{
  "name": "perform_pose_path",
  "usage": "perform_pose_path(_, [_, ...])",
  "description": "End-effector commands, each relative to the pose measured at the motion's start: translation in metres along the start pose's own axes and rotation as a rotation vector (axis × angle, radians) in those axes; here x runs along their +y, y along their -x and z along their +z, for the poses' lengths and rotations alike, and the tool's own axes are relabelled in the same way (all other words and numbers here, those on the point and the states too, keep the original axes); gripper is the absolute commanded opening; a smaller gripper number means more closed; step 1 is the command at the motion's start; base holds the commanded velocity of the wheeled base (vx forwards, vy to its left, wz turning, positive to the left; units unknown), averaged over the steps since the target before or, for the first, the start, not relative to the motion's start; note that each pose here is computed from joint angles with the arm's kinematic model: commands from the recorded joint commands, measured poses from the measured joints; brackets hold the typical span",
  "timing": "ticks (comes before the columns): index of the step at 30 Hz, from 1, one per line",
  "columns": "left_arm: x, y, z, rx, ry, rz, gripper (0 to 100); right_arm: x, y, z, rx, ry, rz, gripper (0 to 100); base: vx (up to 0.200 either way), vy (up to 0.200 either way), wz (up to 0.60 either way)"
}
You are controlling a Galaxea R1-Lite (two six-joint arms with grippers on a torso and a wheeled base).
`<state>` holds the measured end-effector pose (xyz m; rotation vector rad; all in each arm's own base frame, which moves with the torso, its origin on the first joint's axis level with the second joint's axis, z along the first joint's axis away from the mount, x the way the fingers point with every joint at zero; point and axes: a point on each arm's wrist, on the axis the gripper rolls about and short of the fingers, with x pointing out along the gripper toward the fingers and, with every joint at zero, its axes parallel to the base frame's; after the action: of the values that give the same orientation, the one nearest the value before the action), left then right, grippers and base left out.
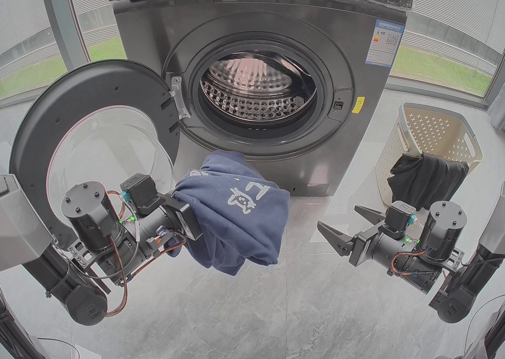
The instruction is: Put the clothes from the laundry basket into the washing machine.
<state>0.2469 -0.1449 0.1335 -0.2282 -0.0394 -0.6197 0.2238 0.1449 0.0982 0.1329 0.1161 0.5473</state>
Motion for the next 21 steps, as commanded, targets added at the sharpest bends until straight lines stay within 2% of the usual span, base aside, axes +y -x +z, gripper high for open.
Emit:
perform_pose_path(1, [-0.0009,-0.0002,-0.0012,0.000,0.002,-0.004,0,-0.0016,-0.0005,-0.0005,0.002,-0.001,-0.004,100,0.000,0.000,0.00])
perform_pose_path(21, [0.0025,-0.0030,-0.0053,0.011,0.008,0.006,0,-0.0028,0.0001,-0.0051,0.022,-0.005,-0.011,100,0.000,0.000,0.00])
